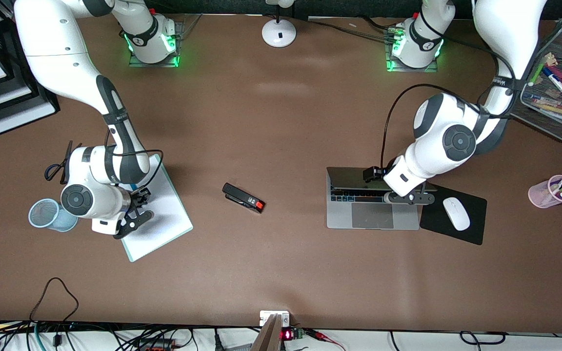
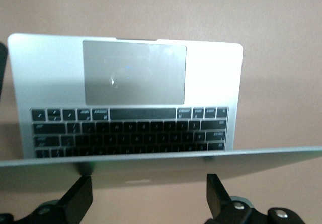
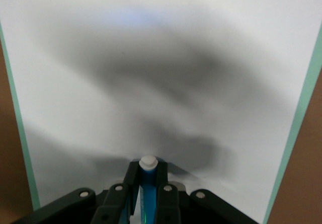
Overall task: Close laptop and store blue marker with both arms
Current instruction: 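Lift the marker with the right gripper while the left gripper closes the lid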
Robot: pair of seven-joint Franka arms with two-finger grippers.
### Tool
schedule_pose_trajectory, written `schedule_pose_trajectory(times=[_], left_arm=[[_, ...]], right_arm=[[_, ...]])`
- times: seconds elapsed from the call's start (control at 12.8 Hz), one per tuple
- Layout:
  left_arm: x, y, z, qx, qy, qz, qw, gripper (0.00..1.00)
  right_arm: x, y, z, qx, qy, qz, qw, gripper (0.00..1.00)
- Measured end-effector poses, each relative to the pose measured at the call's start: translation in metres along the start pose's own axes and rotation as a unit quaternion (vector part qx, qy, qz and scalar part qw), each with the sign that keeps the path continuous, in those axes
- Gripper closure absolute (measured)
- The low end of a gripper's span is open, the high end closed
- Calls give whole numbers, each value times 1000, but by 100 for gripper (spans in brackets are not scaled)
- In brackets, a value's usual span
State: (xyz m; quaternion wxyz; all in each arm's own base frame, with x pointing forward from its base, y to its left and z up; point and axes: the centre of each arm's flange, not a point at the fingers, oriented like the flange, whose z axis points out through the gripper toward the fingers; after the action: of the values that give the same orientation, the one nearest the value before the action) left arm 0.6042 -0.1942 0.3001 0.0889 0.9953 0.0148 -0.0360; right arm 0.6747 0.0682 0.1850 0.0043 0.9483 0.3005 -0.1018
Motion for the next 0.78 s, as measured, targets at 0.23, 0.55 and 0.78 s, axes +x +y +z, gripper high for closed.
schedule_pose_trajectory(times=[0.23,0.55,0.78], left_arm=[[11,-2,21,-12,2,-5,1000,0],[25,-4,51,-29,7,-12,999,0],[30,-7,73,-39,12,-18,999,0]], right_arm=[[0,0,0,0,0,0,1000,82],[3,1,-8,-3,6,0,1000,82],[12,4,-57,-6,12,-2,1000,82]])
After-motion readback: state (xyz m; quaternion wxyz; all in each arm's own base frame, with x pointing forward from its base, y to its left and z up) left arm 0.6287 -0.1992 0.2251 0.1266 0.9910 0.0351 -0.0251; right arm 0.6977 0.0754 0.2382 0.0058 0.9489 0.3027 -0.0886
